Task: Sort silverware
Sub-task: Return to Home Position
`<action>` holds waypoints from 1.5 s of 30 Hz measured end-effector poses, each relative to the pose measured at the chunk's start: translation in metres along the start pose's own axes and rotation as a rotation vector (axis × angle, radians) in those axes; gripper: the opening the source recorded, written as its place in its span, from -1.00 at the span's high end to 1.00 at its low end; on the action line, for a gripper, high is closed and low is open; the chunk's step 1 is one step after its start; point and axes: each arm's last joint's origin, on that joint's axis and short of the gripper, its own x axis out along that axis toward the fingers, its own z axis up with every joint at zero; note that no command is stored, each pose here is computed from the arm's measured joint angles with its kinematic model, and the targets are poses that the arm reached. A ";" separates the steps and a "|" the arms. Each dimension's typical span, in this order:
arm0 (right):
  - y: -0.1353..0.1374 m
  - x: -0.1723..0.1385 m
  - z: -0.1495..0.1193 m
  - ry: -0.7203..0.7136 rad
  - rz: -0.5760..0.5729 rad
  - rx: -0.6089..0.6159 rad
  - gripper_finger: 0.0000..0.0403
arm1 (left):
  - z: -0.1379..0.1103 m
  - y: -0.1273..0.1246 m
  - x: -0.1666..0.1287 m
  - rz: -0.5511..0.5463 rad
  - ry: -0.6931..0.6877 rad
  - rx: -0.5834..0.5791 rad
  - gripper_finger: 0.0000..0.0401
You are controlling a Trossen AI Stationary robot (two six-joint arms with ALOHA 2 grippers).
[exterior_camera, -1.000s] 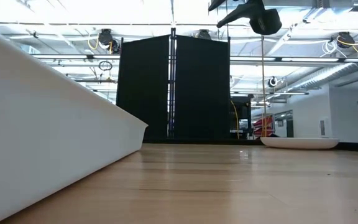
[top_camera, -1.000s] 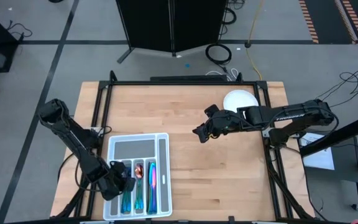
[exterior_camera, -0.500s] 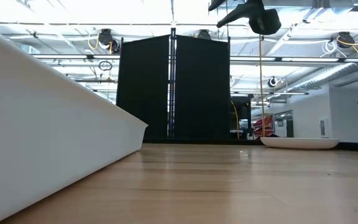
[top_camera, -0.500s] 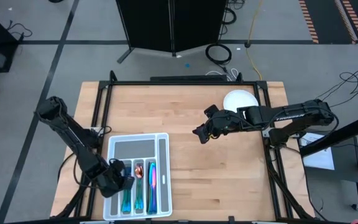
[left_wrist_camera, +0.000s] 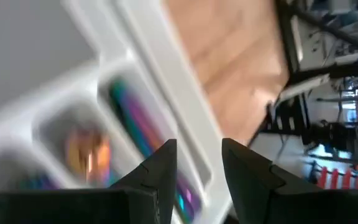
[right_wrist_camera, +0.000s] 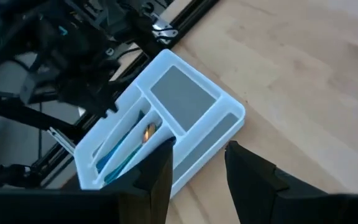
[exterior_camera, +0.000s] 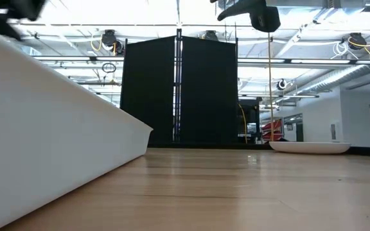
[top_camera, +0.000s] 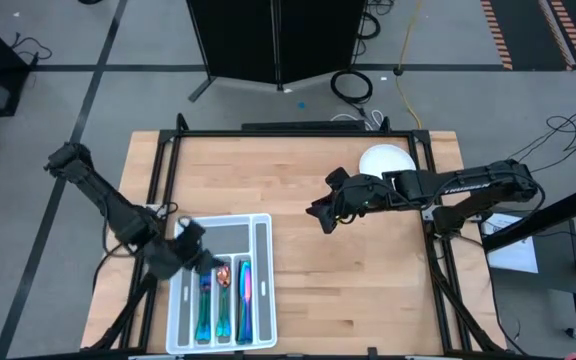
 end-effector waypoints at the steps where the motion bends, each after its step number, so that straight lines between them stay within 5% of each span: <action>1: 0.000 0.000 0.001 -0.004 0.002 -0.014 0.34 | 0.008 -0.002 0.000 -0.010 -0.029 0.030 0.36; 11: -0.003 0.002 0.015 -0.085 0.022 -0.139 0.34 | 0.087 -0.034 0.005 -0.178 -0.432 0.473 0.36; 17: -0.008 0.002 0.038 -0.183 0.077 -0.235 0.34 | 0.140 -0.046 -0.008 -0.265 -0.720 0.569 0.36; 25: -0.028 -0.016 0.059 -0.191 0.070 -0.329 0.34 | 0.180 -0.030 -0.053 -0.270 -0.906 0.699 0.36; 38: -0.055 -0.116 0.059 -0.260 -0.058 -0.463 0.34 | 0.152 0.031 -0.134 -0.008 -1.014 0.630 0.36; 45: -0.073 -0.133 0.037 -0.368 -0.023 -0.437 0.34 | 0.120 0.059 -0.158 0.051 -1.042 0.589 0.36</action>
